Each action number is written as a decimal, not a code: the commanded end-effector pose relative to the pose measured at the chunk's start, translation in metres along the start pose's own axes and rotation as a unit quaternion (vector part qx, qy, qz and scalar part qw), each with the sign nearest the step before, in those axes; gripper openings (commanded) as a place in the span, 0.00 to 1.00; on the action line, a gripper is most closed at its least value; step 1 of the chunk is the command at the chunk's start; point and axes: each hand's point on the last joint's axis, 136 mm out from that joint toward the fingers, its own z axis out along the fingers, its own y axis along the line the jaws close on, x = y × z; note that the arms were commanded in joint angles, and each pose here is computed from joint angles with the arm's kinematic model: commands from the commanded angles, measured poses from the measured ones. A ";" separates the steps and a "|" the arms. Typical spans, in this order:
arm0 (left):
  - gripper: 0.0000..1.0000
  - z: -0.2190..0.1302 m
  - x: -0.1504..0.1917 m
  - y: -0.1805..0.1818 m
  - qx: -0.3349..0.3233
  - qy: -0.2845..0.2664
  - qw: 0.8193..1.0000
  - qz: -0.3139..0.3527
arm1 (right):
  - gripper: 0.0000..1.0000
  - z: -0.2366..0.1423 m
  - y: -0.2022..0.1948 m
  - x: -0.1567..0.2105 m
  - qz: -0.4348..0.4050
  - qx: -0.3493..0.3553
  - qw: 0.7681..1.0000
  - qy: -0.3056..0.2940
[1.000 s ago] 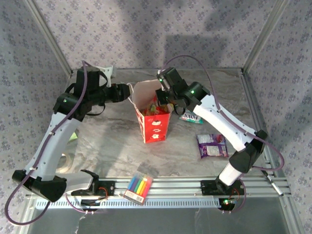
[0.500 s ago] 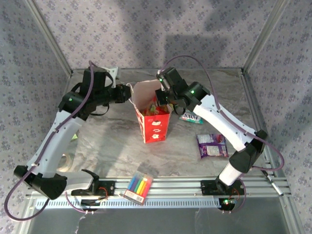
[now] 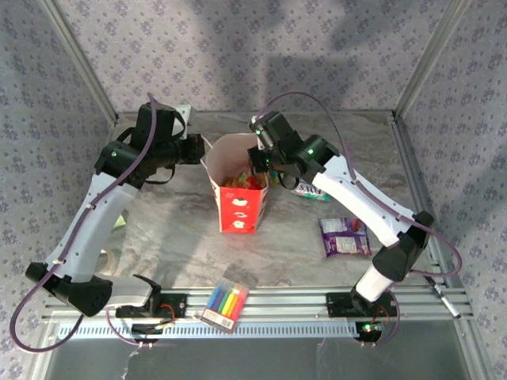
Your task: Place the snacks into the paper bag
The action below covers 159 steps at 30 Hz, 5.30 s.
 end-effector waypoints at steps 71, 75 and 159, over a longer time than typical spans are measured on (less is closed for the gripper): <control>0.01 0.002 0.015 0.074 -0.092 -0.005 0.995 -0.033 | 0.85 -0.041 -0.077 -0.014 0.103 -0.110 0.987 -0.054; 0.01 -0.001 0.015 0.074 -0.093 -0.009 0.995 -0.033 | 0.87 -0.051 -0.094 -0.018 0.102 -0.064 0.990 -0.079; 0.05 0.034 0.024 0.098 -0.087 0.034 0.995 -0.019 | 1.00 0.213 -0.136 0.117 0.364 0.075 0.899 0.234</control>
